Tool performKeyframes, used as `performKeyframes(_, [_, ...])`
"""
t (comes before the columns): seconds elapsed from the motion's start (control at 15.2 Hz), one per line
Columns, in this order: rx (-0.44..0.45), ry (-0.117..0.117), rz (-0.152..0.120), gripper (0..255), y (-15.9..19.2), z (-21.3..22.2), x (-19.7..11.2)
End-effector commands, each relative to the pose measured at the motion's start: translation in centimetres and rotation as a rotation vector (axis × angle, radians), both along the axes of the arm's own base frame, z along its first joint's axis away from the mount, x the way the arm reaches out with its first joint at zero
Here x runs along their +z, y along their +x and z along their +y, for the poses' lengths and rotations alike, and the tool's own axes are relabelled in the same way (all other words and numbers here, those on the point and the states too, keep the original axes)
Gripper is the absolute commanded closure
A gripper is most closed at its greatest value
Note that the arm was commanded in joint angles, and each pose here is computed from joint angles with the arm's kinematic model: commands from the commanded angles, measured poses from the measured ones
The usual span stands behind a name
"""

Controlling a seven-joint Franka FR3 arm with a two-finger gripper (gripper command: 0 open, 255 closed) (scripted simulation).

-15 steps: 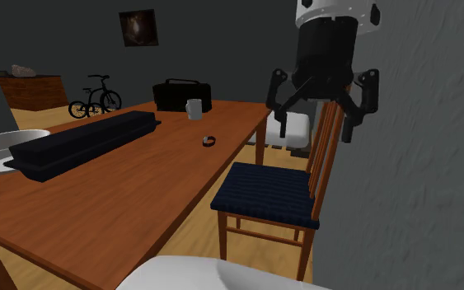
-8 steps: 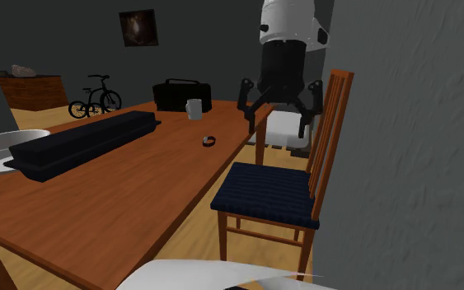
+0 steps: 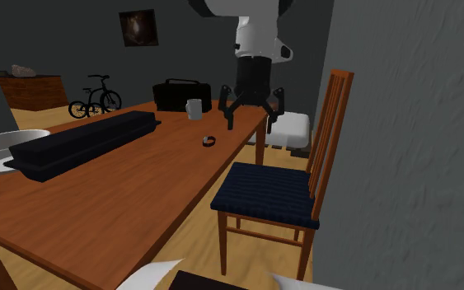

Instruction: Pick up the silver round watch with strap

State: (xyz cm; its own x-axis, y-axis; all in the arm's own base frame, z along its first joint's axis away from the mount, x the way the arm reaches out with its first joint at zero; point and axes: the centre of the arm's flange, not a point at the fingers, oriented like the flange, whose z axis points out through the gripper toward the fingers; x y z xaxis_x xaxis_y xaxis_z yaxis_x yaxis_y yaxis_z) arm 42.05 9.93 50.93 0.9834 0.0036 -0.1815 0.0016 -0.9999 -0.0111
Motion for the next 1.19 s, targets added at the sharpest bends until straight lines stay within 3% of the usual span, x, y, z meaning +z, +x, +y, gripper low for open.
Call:
performKeyframes(0.0, [-0.005, 0.004, -0.003, 0, 2.0, 2.0, -0.8])
performKeyframes(1.12, [-0.044, 0.023, -0.023, 0, 18.1, 16.1, -5.5])
